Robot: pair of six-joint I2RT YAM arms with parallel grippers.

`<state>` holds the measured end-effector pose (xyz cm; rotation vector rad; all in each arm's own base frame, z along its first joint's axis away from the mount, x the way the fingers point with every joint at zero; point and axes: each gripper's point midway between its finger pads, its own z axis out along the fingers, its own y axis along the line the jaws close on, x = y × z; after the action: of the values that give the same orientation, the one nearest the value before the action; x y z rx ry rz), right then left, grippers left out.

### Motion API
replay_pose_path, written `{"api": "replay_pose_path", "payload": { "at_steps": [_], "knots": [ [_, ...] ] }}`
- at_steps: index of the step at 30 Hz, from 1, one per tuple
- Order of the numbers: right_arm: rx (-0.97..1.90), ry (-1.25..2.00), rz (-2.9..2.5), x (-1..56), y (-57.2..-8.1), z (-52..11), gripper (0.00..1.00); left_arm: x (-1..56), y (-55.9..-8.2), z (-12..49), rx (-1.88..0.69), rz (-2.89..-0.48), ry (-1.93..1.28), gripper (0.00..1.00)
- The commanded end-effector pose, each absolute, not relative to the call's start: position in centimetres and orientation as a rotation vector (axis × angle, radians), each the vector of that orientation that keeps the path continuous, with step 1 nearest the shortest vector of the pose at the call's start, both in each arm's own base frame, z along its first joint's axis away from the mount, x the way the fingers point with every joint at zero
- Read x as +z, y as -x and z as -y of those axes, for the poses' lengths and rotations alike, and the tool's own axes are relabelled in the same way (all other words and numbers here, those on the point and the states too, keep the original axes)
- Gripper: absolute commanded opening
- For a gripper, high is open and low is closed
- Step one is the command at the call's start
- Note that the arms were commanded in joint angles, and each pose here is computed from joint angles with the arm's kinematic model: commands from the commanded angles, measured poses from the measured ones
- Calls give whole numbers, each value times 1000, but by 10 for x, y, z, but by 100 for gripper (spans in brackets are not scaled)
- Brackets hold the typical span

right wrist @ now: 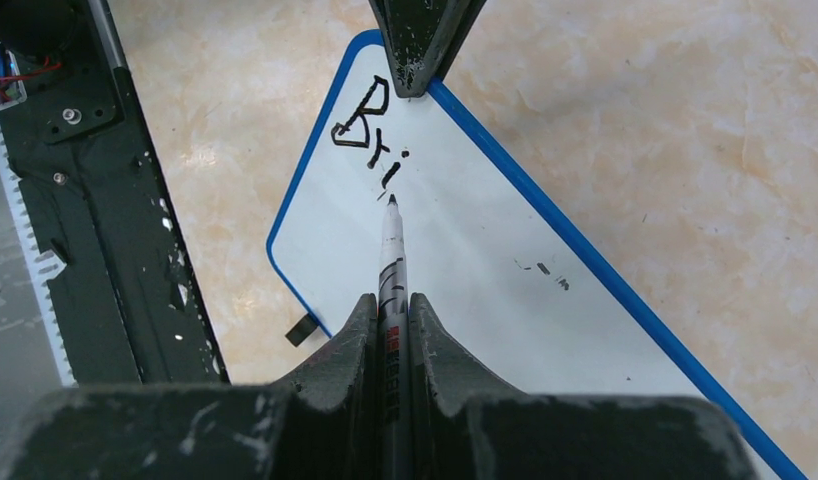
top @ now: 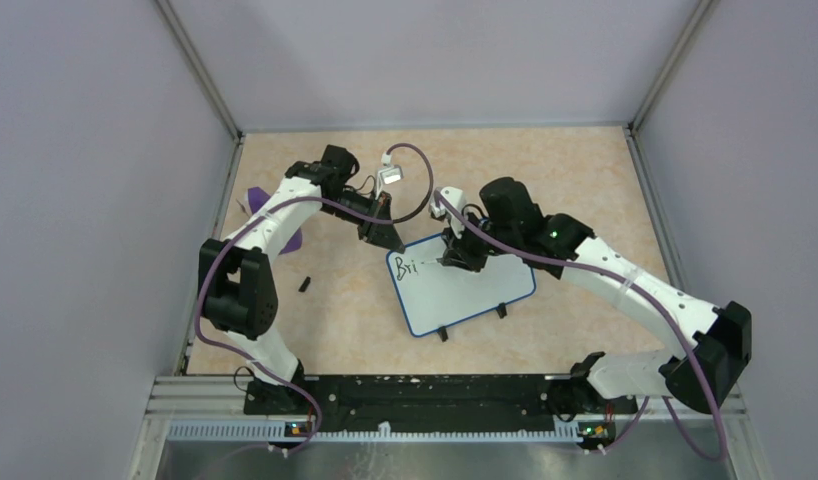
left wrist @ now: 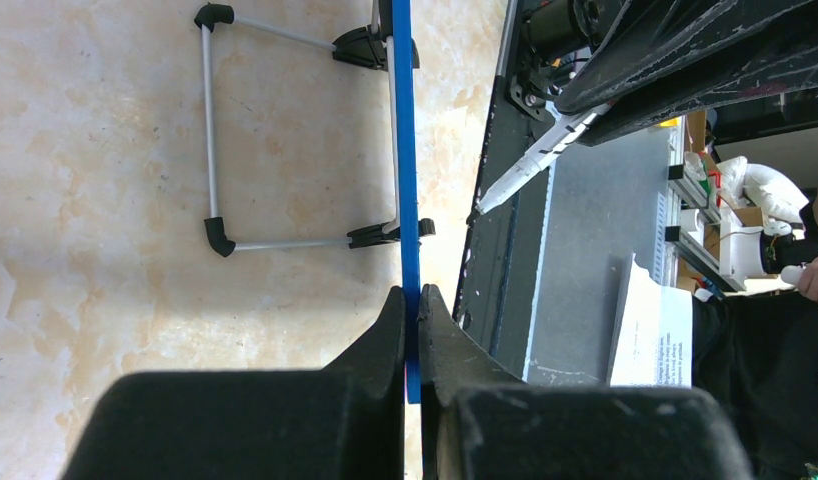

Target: Write a sentence on the whiteboard

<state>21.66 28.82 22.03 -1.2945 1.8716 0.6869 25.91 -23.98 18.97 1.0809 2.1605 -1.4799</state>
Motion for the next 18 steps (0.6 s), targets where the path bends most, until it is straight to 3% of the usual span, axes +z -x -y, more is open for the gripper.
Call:
{"api": "replay_pose_path", "payload": {
  "at_steps": [1,18],
  "knots": [
    [674,1276,-1835,228,-223,-289,0,179,-250,241,-1455,-2173,-1134,0],
    [612,1266,-1851,222,-236,-297,0,182,-251,242,-1461,-2162,-1137,0]
  ]
}}
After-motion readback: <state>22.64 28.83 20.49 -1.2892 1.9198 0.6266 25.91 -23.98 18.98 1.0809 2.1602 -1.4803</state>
